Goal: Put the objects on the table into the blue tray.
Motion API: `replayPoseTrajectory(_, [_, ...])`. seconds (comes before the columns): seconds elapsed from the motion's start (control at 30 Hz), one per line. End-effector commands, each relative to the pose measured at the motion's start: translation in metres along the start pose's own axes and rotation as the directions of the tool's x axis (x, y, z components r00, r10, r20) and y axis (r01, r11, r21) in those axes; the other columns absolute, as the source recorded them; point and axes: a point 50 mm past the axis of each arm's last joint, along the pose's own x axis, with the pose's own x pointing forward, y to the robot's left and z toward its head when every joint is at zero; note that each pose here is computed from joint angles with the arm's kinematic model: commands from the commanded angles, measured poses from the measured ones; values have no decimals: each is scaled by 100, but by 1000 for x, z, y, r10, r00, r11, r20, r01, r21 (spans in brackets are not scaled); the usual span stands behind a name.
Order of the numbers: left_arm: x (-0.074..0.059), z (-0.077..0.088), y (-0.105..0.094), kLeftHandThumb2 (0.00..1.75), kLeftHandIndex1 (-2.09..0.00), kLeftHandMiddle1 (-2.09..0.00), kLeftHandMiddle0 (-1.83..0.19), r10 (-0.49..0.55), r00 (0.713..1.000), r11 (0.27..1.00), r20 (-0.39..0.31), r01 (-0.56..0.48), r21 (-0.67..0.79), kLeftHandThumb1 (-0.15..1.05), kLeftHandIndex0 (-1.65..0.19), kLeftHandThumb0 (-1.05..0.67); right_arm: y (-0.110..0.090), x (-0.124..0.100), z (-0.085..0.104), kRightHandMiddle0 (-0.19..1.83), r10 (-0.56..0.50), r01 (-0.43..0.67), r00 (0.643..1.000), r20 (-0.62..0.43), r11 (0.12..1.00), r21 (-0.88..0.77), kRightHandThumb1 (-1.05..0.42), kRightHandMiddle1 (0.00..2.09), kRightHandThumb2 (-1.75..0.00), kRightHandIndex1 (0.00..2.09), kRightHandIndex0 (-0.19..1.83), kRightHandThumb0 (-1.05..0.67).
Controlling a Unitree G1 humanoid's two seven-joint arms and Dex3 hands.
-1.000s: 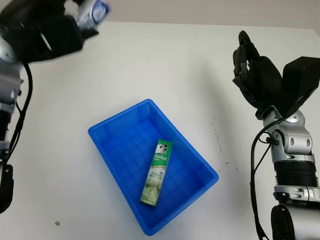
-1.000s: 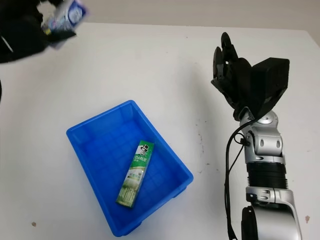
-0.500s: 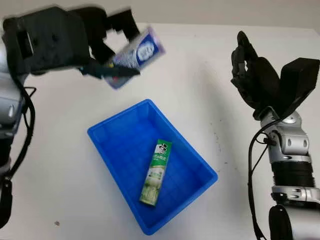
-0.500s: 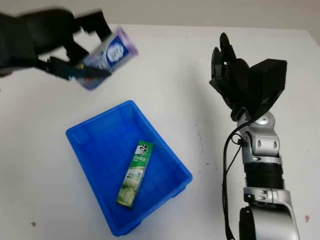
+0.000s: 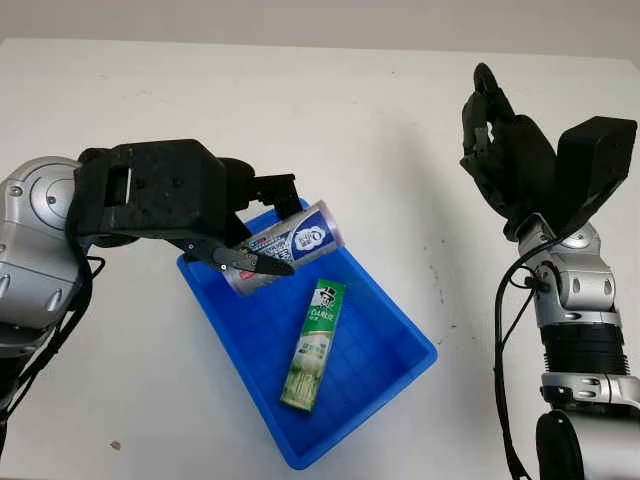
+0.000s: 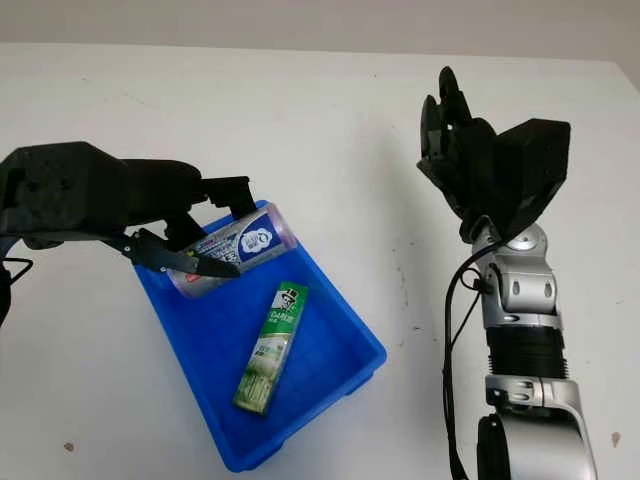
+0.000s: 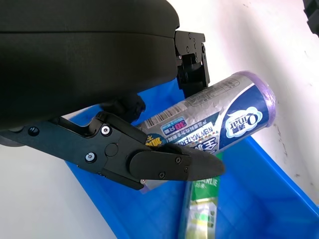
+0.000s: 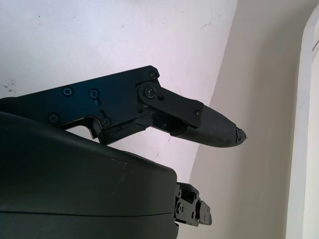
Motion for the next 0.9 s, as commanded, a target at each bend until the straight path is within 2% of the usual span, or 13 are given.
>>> replayPoseTrajectory(0.0, [-3, 6, -4, 31, -150, -179, -19, -48, 999, 998, 10, 48, 30, 105, 4, -44, -1, -2, 2, -19, -6, 6, 1000, 9, 1000, 10, -105, 0, -76, 0, -19, -67])
replayPoseTrajectory(0.03, [-3, 8, -4, 30, -131, -147, -17, -73, 997, 997, 22, 72, 37, 105, 3, -45, -1, -2, 1, -19, -8, 8, 1000, 8, 1000, 13, -105, 0, -76, 0, -19, -67])
replayPoseTrajectory(0.07, [-3, 9, -4, 25, -89, -79, -22, -94, 995, 995, 36, 92, 48, 105, 0, -48, -1, -3, 1, -19, -10, 9, 1000, 8, 1000, 17, -105, 0, -75, 0, -19, -67])
replayPoseTrajectory(0.1, [-3, 11, -3, 23, -63, -46, -26, -110, 993, 992, 48, 108, 60, 105, -4, -48, 0, -3, 0, -19, -12, 12, 1000, 7, 1000, 19, -105, 0, -75, 0, -19, -67])
replayPoseTrajectory(0.13, [-4, 13, -3, 21, -43, -22, -25, -122, 991, 991, 56, 118, 69, 105, -6, -49, 0, -3, 0, -19, -12, 12, 1000, 7, 1000, 20, -105, 0, -74, 0, -19, -67])
replayPoseTrajectory(0.2, [-5, 16, 0, 20, -31, -8, -22, -133, 988, 989, 75, 127, 73, 105, -6, -46, 0, -3, -1, -19, -10, 10, 1000, 2, 1000, 24, -105, 0, -74, 0, -19, -67])
replayPoseTrajectory(0.33, [-8, 23, 7, 18, -27, -7, -25, -147, 979, 988, 139, 138, 74, 105, -9, -40, 0, -2, -3, -19, -11, 11, 1000, 0, 1000, 20, -105, 0, -74, 0, -19, -68])
replayPoseTrajectory(0.43, [-11, 29, 13, 18, -28, -10, -33, -139, 974, 989, 178, 127, 77, 105, -15, -44, 0, -2, -3, -19, -7, 7, 1000, -3, 1000, 16, -105, 0, -74, 0, -19, -68])
replayPoseTrajectory(0.57, [-19, 33, 28, 15, -31, -11, -41, -71, 973, 997, 218, 61, 54, 105, -22, -50, 0, -1, -3, -19, 0, 0, 1000, -6, 1000, 12, -105, 0, -75, 0, -19, -68])
replayPoseTrajectory(0.67, [-24, 33, 41, 30, -37, -16, -53, 29, 961, 999, 274, -35, 17, 105, -32, -54, 0, -1, -3, -19, 2, -2, 1000, -5, 1000, 17, -105, 0, -76, 0, -19, -67])
replayPoseTrajectory(0.77, [-30, 30, 53, 43, -72, -37, -67, 245, 924, 967, 293, -213, -138, 105, -42, -61, 0, 0, -2, -19, 9, -9, 1000, -8, 1000, 21, -105, 0, -75, 0, -19, -68])
replayPoseTrajectory(0.83, [-32, 28, 58, 49, -113, -74, -68, 385, 876, 919, 290, -335, -209, 105, -45, -60, 0, 0, -2, -19, 8, -8, 1000, -3, 1000, 24, -105, 0, -75, 0, -19, -67])
replayPoseTrajectory(0.87, [-33, 26, 61, 50, -122, -86, -66, 465, 834, 880, 296, -399, -259, 105, -44, -59, 0, 0, -2, -19, 8, -8, 1000, -2, 1000, 28, -105, 0, -75, 0, -19, -67])
